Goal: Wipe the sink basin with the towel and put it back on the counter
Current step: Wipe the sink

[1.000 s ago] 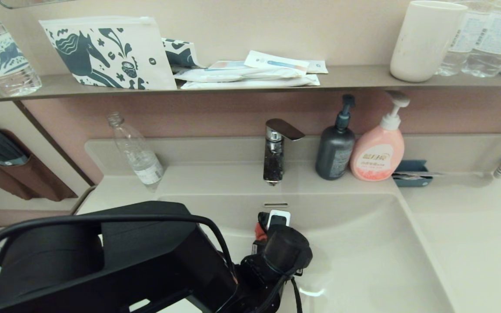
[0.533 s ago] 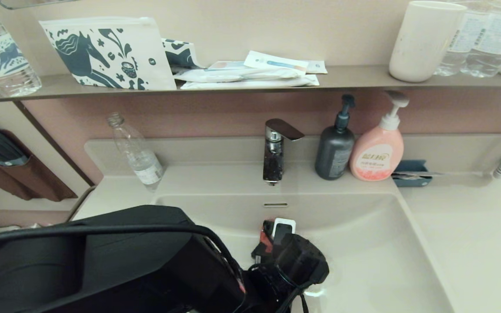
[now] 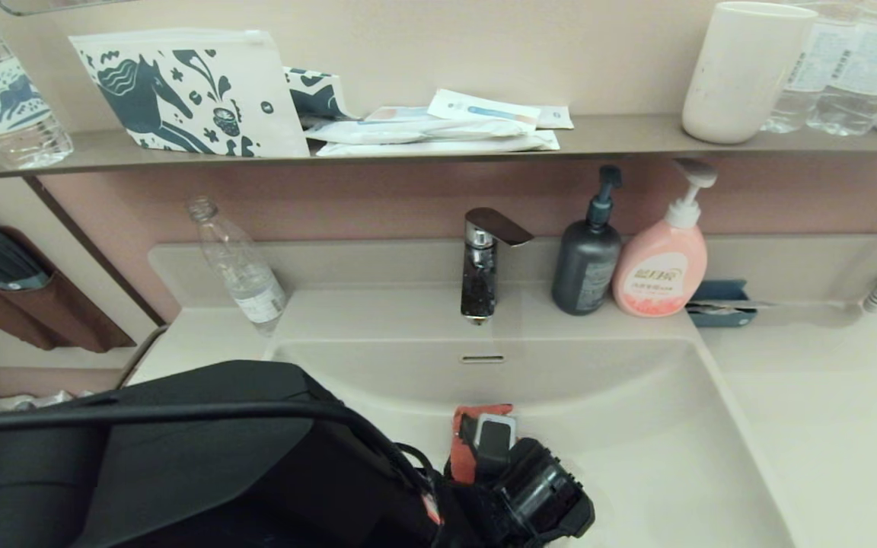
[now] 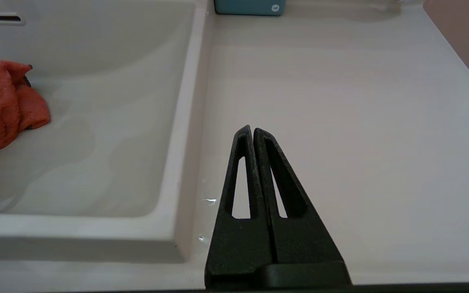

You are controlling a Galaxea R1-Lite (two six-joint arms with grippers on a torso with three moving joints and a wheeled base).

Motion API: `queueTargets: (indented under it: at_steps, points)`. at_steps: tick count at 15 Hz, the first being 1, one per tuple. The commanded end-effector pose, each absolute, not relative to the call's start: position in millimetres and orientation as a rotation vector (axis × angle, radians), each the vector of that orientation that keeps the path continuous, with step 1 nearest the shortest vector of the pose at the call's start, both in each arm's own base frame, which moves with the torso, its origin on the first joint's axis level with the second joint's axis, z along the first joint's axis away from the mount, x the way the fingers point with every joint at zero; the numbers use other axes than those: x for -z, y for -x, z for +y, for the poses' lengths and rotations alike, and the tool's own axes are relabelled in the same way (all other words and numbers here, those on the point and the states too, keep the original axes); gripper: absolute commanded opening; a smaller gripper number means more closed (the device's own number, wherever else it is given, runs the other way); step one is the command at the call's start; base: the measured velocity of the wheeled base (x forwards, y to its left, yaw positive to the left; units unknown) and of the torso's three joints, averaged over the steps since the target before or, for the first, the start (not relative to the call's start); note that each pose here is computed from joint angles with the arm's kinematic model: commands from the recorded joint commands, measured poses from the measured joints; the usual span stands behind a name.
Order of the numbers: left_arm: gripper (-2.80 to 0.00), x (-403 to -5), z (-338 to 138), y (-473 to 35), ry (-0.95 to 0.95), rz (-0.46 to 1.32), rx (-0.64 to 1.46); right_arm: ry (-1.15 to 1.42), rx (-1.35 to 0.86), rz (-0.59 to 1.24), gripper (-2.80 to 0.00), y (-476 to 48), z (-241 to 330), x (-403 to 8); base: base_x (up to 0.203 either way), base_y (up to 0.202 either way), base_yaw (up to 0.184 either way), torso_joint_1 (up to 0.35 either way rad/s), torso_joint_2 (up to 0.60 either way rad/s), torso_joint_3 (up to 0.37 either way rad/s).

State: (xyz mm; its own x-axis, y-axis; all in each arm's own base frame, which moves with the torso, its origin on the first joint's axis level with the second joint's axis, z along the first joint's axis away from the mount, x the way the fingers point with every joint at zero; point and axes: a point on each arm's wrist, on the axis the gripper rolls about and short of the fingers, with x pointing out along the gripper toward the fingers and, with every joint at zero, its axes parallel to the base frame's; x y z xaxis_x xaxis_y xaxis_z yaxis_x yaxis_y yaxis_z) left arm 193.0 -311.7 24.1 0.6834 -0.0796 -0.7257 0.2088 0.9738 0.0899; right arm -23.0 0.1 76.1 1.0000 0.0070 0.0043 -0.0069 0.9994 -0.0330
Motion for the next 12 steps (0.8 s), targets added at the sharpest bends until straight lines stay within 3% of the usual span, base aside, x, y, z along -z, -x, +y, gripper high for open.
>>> queueTargets:
  at_steps: [1, 12]
  points:
    - [-2.80, -30.8, -309.3, -187.6, -0.177, 0.849, 0.144, 0.034, -0.008, -0.003, -2.80, 22.9, 0.1, -76.1, 0.000, 0.000, 0.000, 0.000, 0.00, 0.000]
    - [-2.80, -67.2, -257.0, -194.4, -0.242, 0.919, 0.061, 0.045, -0.008, -0.003, -2.80, 22.9, 0.1, -76.1, 0.000, 0.000, 0.000, 0.000, 0.00, 0.000]
